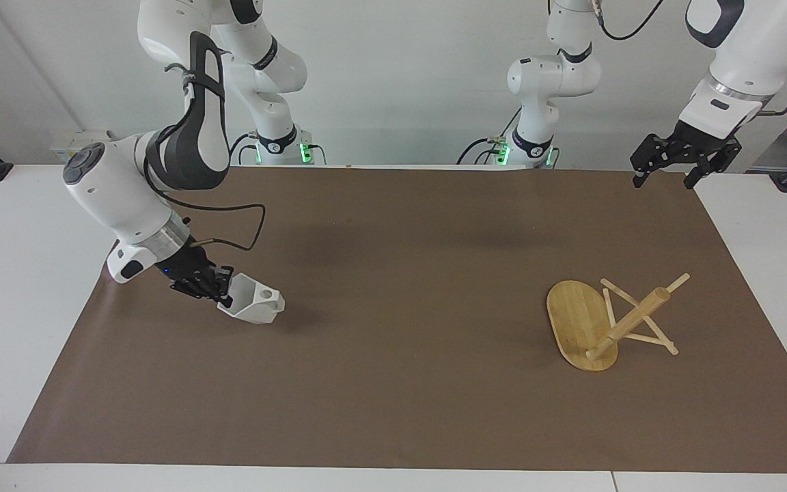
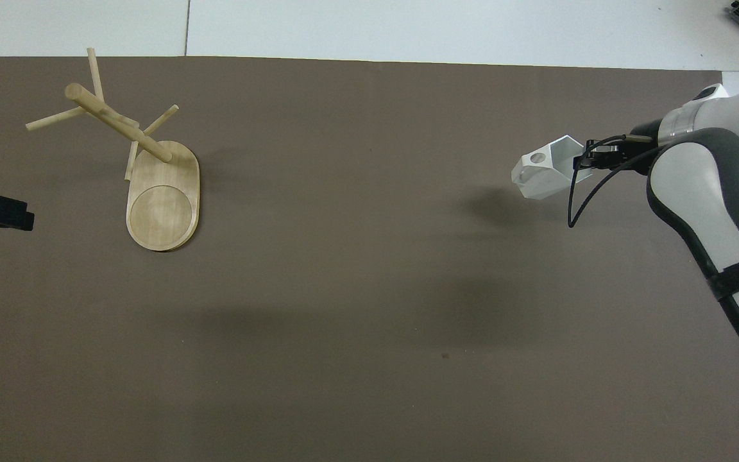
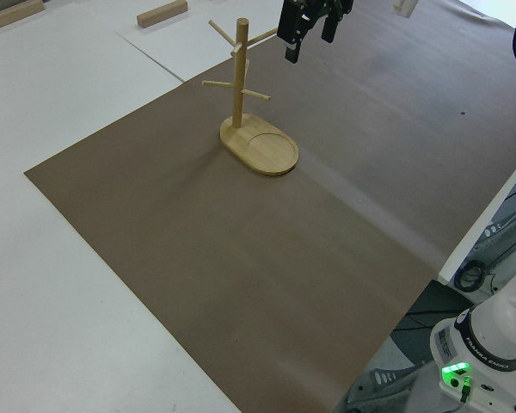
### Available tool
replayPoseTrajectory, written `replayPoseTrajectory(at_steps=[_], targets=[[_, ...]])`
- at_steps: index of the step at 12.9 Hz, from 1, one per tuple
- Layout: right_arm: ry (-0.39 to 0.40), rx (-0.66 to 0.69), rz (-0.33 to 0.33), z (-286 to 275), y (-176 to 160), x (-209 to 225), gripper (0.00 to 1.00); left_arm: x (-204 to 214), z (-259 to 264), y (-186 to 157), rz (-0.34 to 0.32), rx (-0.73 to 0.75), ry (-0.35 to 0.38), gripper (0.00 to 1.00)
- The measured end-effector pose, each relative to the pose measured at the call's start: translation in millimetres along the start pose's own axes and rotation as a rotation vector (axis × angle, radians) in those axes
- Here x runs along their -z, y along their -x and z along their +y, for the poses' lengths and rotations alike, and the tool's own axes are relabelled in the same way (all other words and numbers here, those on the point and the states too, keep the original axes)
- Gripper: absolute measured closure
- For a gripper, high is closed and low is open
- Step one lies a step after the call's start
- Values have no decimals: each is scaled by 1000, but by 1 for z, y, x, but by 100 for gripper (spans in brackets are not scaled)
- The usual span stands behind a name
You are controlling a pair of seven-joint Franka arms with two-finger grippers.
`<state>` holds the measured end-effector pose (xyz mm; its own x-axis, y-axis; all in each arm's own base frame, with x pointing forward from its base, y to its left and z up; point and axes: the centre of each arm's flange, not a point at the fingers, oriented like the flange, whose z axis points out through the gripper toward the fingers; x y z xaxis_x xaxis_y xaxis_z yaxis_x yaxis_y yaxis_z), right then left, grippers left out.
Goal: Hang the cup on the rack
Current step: 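Lift the white cup with the right gripper toward the wooden rack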
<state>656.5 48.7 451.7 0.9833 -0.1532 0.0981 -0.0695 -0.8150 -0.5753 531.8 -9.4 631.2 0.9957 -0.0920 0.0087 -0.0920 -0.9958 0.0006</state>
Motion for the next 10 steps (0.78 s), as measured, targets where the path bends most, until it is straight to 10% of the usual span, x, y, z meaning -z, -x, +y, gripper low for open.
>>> replayPoseTrajectory(at_steps=[10], targets=[[-387, 73, 21, -198, 43, -32, 96, 1, 15, -1, 40, -436, 130, 0]])
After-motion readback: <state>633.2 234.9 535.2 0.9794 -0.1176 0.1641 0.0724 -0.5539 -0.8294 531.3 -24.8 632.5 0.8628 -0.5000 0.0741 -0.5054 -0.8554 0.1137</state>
